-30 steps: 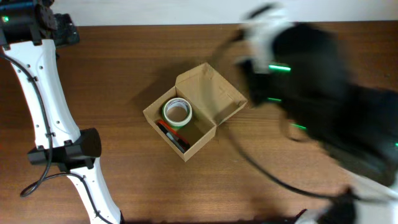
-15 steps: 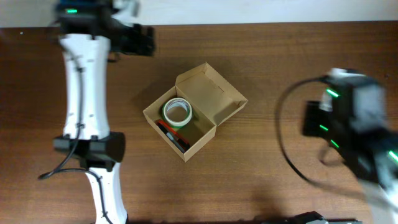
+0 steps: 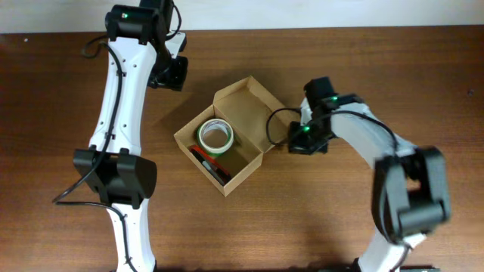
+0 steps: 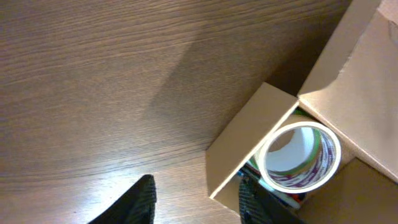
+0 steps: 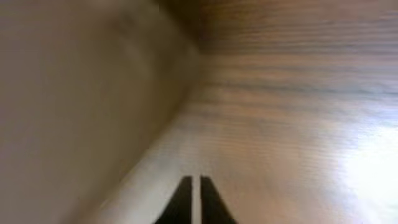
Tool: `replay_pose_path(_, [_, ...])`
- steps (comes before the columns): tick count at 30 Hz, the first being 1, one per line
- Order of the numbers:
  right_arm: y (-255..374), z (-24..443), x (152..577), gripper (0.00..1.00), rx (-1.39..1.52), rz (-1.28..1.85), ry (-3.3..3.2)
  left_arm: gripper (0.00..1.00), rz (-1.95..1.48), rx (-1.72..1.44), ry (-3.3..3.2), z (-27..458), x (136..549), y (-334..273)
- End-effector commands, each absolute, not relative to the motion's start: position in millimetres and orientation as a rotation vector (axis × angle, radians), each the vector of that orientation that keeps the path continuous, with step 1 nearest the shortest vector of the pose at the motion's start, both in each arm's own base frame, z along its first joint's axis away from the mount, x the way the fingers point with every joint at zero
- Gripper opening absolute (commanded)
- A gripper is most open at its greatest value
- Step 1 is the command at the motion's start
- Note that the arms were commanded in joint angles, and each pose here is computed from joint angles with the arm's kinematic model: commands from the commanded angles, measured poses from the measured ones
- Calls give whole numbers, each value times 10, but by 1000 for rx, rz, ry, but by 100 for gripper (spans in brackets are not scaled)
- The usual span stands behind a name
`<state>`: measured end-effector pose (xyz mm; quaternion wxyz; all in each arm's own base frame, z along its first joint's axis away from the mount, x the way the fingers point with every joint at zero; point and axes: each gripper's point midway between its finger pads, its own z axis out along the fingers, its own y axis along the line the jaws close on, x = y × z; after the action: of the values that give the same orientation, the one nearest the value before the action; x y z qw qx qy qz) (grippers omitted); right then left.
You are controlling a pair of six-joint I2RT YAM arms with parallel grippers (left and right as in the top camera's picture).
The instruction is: Pack container
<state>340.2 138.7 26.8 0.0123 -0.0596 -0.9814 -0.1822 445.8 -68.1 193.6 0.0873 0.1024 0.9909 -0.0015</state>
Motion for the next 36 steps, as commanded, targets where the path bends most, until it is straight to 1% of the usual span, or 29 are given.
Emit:
replay_pose_path(1, [1540,144,3436,4,-190,-712,-2994,42,18,290,2934,1984,4477,-600])
replay_pose_path(4, [1561,143,3536,4,-177,-739,-3030,42,18,283,2933,1985,4481,-581])
replay_pose_path(9, [1623,270,3790,4,-144,-810,-3110,42,17,267,2924,1990,4513,-548])
replay_pose_path(12, [1719,441,3976,4,-94,-910,-3149,42,16,262,2920,1991,4522,-549])
replay_pose_path(13, [1820,584,4103,4,-53,-1021,-3163,42,16,262,2918,1992,4527,-548])
replay_pose_path(15, [1909,730,4216,4,-10,-1124,-3174,42,16,262,2918,1992,4528,-548])
replay_pose_path(18, [1948,865,4335,4,14,-1173,-3202,42,17,254,2919,1992,4531,-528])
replay_pose_path(22, [1998,996,4426,4,51,-1237,-3218,44,17,242,2915,1995,4543,-508])
replay_pose_path(25, [2009,1028,4454,4,60,-1253,-3225,48,18,222,2917,1994,4545,-483])
replay_pose_path(31, [1821,1010,4509,4,-40,-1234,-3230,49,18,118,2910,1995,4592,-354])
replay_pose_path(32, [1771,1015,4537,4,-84,-1239,-3229,47,16,99,2900,1987,4628,-328])
replay_pose_path(34, [1691,1025,4587,4,-125,-1244,-3239,32,-11,86,2884,1953,4692,-313])
replay_pose_path(36, [1605,1019,4622,4,-156,-1230,-3253,15,-76,71,2884,1859,4754,-318])
